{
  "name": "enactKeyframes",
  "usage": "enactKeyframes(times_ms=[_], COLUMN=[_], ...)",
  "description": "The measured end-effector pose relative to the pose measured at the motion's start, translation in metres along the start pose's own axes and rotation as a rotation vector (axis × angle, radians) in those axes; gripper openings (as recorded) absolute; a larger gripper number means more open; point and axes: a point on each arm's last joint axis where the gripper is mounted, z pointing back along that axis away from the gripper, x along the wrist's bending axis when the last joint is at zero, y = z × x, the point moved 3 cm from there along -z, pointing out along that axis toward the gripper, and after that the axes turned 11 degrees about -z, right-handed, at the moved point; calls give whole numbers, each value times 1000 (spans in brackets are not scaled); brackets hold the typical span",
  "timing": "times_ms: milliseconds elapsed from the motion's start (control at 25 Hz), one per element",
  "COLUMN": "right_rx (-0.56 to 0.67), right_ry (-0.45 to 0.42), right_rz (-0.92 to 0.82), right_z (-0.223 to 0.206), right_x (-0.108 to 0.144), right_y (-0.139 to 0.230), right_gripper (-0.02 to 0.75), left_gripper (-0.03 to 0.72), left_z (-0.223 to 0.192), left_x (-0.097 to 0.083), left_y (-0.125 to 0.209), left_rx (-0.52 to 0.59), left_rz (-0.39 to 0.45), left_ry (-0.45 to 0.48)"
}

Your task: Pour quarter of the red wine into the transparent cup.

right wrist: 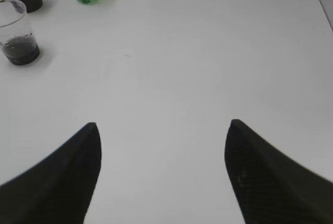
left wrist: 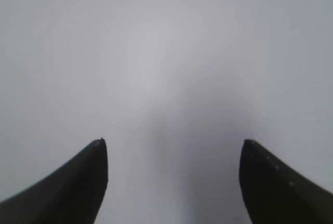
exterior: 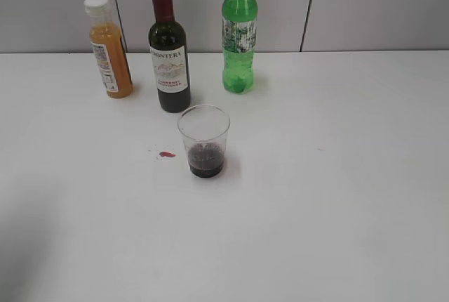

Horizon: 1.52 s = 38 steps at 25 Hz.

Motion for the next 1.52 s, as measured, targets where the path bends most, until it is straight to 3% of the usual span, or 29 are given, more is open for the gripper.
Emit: enactKeyframes(times_ms=[200, 600, 1320, 1520], right_rx=[0, 0, 0, 0], right_ry=[1, 1, 1, 1], right_rz=[0, 0, 0, 0], right_z=[0, 0, 0, 0], right_x=[0, 0, 0, 0], right_y=[0, 0, 0, 0], right_gripper=[593, 593, 593, 593], left_gripper=[591, 591, 591, 591], left_z=[22, 43, 97, 100], left_x=[-9, -36, -62, -64], left_y=[21, 102, 184, 190], left_rx=[-64, -156, -637, -680], left_rz=[12, 20, -61, -68], left_ry=[20, 54, -44, -56])
